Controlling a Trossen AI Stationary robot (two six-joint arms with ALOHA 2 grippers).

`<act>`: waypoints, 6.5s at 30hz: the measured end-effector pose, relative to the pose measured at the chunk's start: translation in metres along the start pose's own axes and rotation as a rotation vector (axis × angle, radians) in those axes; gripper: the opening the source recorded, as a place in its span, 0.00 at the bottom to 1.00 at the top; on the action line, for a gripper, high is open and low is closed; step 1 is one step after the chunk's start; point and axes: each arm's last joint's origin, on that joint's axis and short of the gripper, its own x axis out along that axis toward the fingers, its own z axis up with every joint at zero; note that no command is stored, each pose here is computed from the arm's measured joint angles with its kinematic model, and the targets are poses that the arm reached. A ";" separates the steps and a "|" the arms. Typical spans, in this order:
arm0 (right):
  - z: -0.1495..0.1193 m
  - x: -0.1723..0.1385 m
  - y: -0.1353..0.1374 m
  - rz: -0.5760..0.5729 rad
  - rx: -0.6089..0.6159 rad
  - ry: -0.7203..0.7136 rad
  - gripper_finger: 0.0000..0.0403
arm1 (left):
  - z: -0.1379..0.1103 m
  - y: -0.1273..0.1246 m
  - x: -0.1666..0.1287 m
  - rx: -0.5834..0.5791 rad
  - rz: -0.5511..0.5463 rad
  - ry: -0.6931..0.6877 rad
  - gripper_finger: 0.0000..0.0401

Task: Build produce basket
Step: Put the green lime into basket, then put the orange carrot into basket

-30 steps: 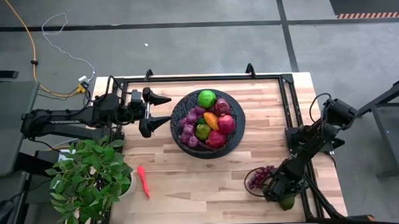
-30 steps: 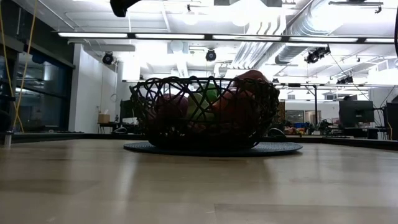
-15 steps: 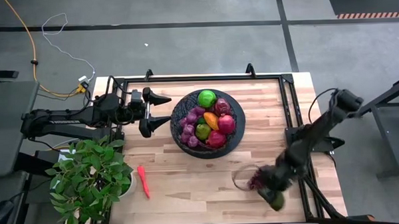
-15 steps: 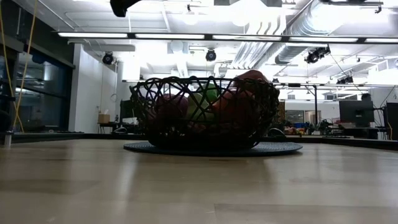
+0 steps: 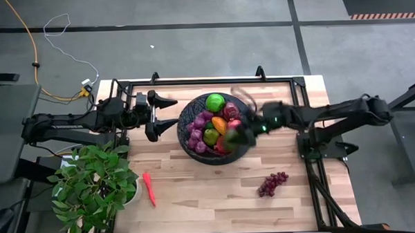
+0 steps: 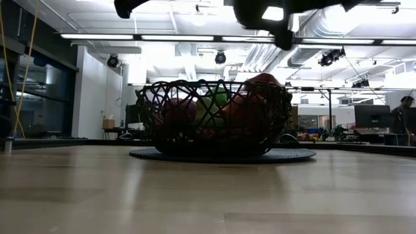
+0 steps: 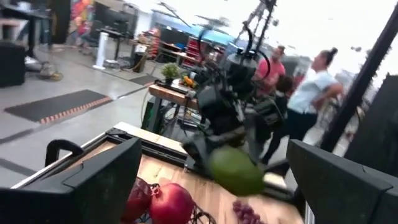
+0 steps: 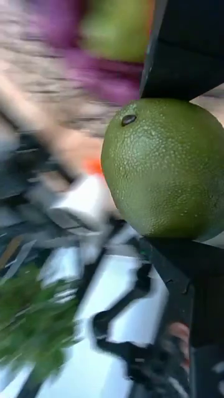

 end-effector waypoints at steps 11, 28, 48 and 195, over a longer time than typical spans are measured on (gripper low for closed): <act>0.083 -0.024 0.022 -0.094 -0.532 -0.231 0.70 | 0.028 -0.009 -0.003 -0.148 -0.075 -0.063 0.97; 0.102 -0.038 0.047 -0.175 -0.713 -0.293 0.70 | 0.033 -0.010 -0.003 -0.135 -0.064 -0.084 0.97; 0.105 0.002 0.025 -0.232 -0.569 -0.258 0.70 | 0.033 -0.010 -0.003 -0.117 -0.054 -0.084 0.97; 0.052 -0.027 -0.007 -0.208 -0.608 -0.301 0.96 | -0.120 -0.032 0.034 0.297 -0.288 1.723 0.97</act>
